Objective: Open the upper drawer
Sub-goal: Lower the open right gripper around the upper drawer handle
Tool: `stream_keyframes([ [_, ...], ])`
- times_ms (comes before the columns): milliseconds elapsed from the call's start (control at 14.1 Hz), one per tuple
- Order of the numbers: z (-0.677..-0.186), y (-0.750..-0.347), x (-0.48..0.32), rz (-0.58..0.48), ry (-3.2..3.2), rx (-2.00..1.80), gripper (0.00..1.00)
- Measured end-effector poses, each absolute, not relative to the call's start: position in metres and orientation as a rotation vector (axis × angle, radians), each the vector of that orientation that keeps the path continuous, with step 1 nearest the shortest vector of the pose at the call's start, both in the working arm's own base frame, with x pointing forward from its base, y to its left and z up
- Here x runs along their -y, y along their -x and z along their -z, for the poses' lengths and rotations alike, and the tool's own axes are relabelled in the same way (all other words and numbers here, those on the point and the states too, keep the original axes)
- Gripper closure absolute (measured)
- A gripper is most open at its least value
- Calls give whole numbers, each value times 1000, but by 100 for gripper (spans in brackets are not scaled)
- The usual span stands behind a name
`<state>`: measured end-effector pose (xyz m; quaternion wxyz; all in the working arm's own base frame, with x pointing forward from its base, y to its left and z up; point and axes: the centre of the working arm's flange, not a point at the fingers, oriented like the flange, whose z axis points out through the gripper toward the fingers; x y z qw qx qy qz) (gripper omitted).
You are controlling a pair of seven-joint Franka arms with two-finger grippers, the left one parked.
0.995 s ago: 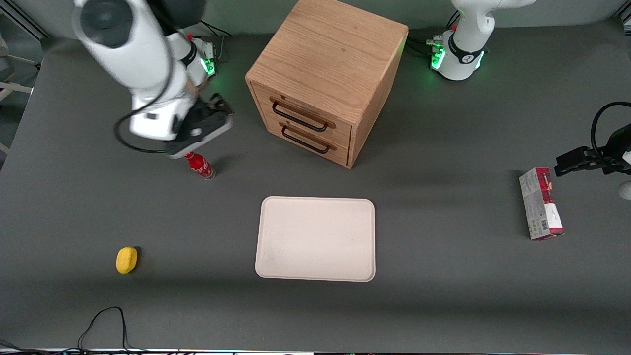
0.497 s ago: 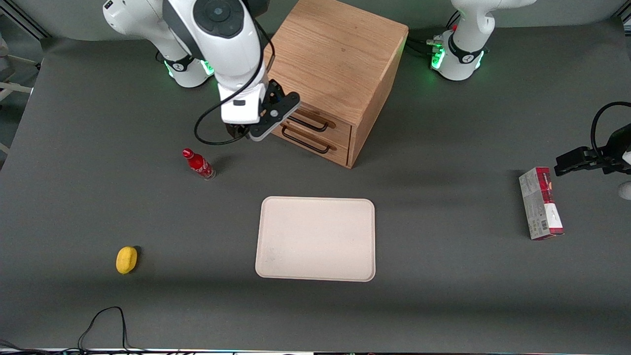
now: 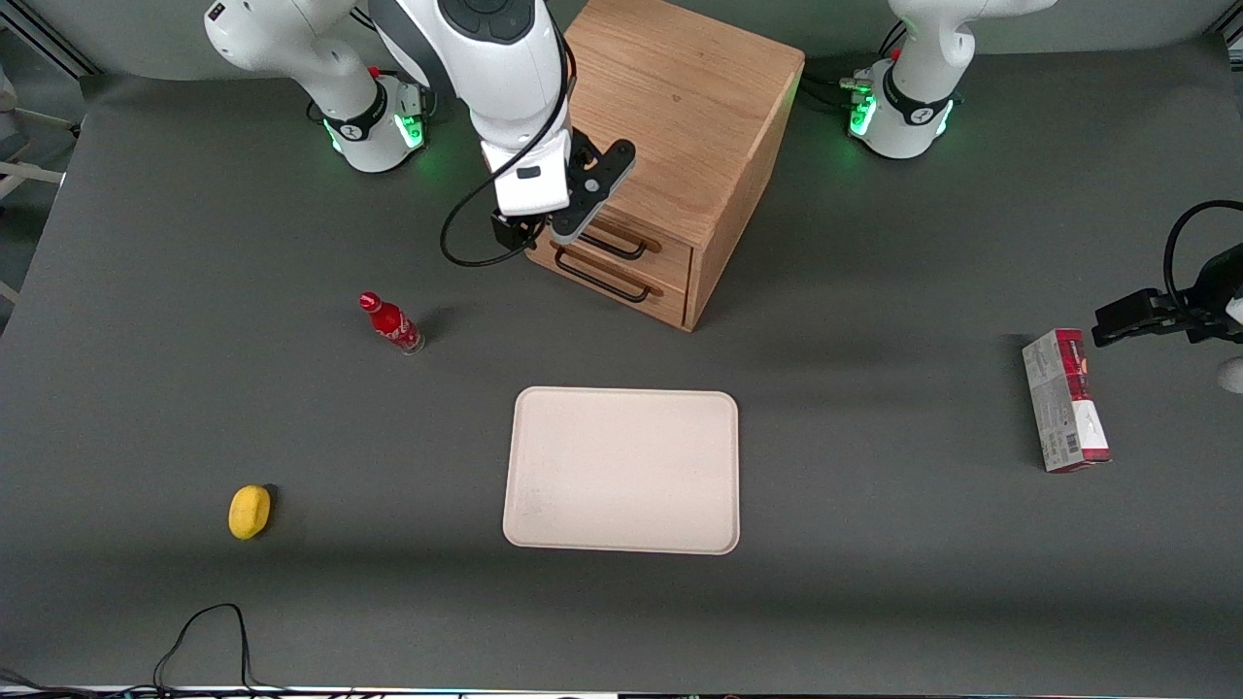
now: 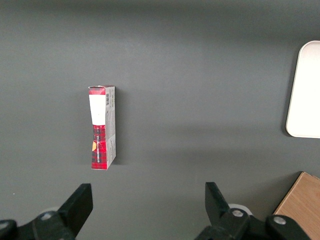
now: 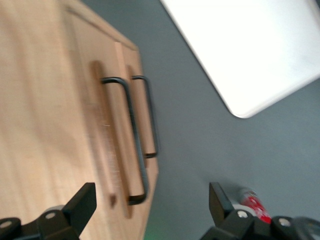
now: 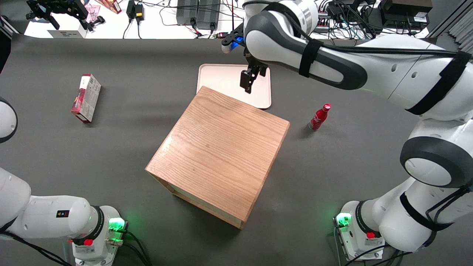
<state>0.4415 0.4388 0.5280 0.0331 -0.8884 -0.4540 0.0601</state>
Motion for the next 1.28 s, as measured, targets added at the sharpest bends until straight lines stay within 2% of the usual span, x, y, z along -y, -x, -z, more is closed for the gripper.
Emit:
stream_keyframes([
  [569, -519, -475, -408, -193, 2567, 1406, 0],
  [1279, -455, -470, -417, -163, 2584, 1390, 0],
])
